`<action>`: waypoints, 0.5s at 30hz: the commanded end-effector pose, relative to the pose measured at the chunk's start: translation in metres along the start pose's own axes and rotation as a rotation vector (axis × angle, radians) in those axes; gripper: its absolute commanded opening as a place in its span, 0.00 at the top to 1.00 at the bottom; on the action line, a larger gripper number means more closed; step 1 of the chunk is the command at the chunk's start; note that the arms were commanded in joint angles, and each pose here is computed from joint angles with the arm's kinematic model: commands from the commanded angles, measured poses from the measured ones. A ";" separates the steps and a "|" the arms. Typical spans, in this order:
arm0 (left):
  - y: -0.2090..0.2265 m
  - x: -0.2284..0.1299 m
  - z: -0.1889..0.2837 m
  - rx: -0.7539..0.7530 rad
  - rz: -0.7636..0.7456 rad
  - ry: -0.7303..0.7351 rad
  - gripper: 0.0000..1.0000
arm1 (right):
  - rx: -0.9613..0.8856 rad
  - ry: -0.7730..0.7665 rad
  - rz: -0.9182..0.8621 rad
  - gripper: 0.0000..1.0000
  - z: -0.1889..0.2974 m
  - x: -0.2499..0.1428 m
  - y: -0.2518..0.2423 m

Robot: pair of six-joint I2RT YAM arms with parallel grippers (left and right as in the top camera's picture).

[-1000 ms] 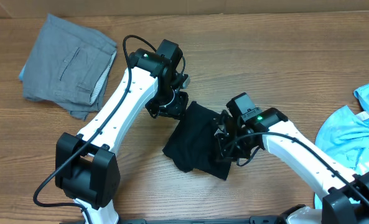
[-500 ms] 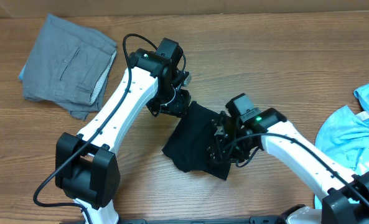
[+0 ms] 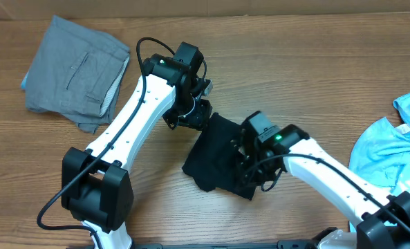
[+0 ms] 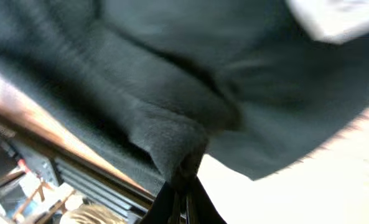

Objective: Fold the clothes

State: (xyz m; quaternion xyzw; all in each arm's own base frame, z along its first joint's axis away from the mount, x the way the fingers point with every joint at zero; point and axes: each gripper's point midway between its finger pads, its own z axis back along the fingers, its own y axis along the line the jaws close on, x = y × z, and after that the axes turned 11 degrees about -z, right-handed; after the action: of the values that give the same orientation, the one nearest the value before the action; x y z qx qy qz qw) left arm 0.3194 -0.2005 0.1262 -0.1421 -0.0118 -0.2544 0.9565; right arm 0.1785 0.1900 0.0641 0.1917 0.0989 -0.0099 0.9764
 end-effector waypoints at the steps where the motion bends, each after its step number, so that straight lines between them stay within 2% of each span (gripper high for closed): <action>1: -0.001 0.004 0.003 -0.010 -0.030 -0.014 0.44 | -0.093 -0.082 -0.088 0.96 0.016 0.014 -0.024; 2: -0.001 0.004 0.003 -0.010 -0.030 -0.015 0.44 | -0.115 -0.083 -0.116 0.96 0.018 0.015 -0.032; 4: -0.001 0.004 0.003 -0.010 -0.031 -0.016 0.44 | -0.125 -0.076 -0.150 0.82 0.021 0.014 -0.040; 5: -0.001 0.005 0.003 -0.010 -0.031 -0.017 0.44 | -0.128 -0.068 -0.163 0.73 0.022 0.013 -0.043; 6: -0.001 0.005 0.003 -0.010 -0.032 -0.019 0.43 | -0.135 -0.058 -0.179 0.57 0.023 0.010 -0.046; 10: -0.001 0.005 0.003 -0.010 -0.031 -0.017 0.43 | -0.191 -0.105 -0.318 0.55 0.031 0.015 -0.065; 12: -0.001 0.004 0.002 -0.011 -0.030 -0.015 0.43 | -0.147 -0.185 -0.327 0.53 0.041 0.033 -0.064; 15: 0.000 0.002 -0.001 -0.011 -0.028 -0.009 0.42 | -0.066 -0.303 -0.355 0.45 0.060 0.064 -0.064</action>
State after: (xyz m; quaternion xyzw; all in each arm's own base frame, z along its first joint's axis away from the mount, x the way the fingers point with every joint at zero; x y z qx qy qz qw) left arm 0.3203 -0.2009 0.1263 -0.1424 -0.0149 -0.2616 0.9545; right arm 0.2184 0.1205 0.0620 0.1179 0.0451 -0.1715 0.9771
